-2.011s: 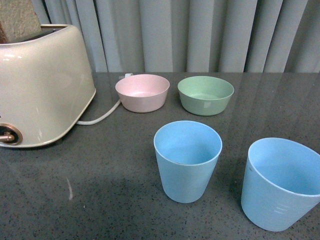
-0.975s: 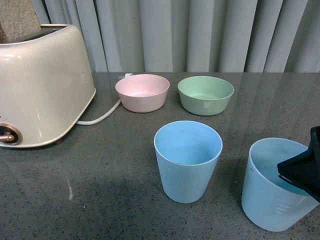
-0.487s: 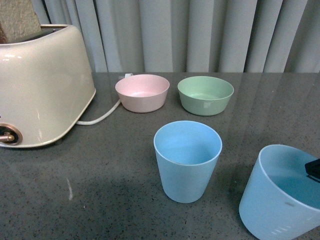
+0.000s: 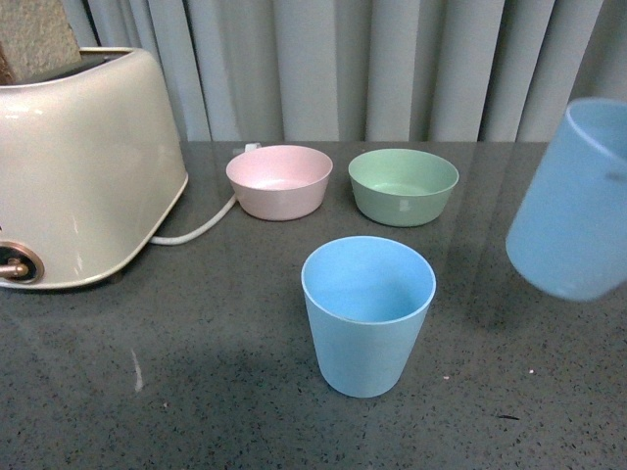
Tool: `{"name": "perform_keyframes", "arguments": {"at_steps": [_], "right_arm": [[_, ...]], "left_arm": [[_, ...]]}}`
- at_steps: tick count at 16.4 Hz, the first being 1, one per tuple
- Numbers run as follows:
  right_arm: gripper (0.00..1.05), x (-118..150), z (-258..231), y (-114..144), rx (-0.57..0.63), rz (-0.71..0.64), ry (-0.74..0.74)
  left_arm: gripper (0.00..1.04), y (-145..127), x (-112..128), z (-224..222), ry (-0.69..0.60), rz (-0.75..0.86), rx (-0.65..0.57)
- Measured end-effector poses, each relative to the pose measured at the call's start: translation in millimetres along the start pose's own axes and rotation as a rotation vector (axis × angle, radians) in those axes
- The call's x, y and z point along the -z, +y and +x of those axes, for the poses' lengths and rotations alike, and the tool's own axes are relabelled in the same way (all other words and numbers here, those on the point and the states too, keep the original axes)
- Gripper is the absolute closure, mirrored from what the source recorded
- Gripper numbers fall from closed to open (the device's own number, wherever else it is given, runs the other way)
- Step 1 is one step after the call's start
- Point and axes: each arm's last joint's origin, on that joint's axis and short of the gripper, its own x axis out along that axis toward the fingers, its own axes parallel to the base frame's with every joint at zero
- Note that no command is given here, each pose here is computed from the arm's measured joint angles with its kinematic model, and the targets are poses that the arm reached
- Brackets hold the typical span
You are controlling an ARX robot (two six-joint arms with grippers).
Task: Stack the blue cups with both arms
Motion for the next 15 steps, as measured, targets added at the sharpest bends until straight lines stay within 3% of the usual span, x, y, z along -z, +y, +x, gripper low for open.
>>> {"name": "perform_keyframes", "arguments": {"at_steps": [4,13,15], "right_arm": [[1.03,-22,-1,33,-0.117,-0.074,-0.029],[1.03,-13,29,69,-0.203,-0.124,0.045],[1.03,-11,43,77,-0.173,-0.137,0.058]], "left_arm": [[0.07,0,0,0,0.0,0.0,0.0],[0.07,0,0,0,0.0,0.0,0.0],[0.07,0,0,0,0.0,0.0,0.0]]}}
